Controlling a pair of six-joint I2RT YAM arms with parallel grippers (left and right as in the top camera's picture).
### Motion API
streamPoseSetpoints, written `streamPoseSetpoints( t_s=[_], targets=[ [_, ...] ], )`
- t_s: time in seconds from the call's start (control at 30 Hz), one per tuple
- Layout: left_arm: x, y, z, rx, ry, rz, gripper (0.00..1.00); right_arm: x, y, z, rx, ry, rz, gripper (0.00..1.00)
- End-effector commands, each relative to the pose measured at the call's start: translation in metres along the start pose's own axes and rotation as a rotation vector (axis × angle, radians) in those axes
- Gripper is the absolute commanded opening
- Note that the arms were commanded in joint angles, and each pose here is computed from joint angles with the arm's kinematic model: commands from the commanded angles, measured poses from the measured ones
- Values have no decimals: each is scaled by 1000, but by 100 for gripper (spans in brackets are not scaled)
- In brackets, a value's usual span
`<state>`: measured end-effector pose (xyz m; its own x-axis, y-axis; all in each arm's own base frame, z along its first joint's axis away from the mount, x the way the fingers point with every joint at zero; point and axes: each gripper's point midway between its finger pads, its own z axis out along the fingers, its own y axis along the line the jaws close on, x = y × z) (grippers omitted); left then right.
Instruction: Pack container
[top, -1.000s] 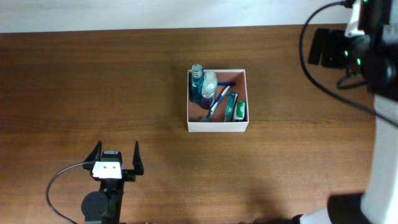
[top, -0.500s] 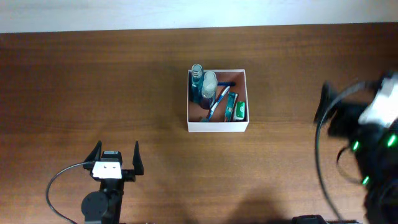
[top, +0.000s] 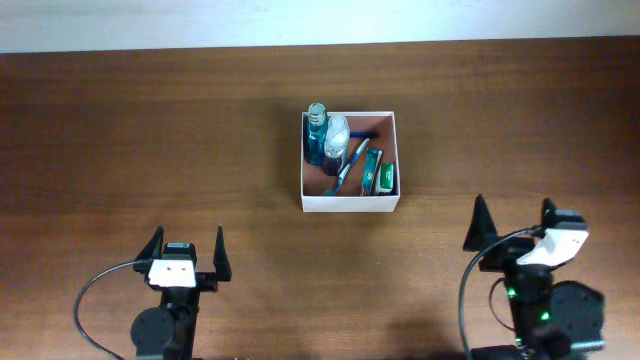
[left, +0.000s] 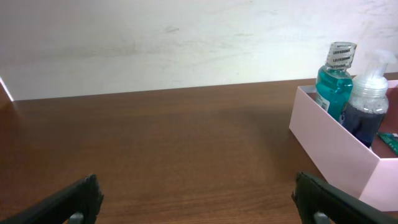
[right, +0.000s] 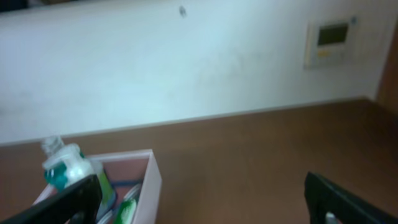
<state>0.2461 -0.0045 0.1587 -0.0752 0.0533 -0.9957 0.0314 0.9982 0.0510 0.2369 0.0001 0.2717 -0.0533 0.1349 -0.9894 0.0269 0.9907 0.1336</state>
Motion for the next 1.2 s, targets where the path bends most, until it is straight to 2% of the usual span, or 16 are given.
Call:
streamPoseSetpoints(
  t_s=[0.0,0.37,0.6,1.17],
  targets=[
    [1,-1,0,8,-5,15,99,17,9,2,-70,-46,3,98],
    [1,-1,0,8,-5,15,99,31,8,-3,-95,-166,46,98],
    [1,-1,0,8,-6,15,99,34,7,-2,-93,-161,45,98],
    [1,-1,0,8,-5,15,99,87,1,14,-81,-85,41,98]
  ],
)
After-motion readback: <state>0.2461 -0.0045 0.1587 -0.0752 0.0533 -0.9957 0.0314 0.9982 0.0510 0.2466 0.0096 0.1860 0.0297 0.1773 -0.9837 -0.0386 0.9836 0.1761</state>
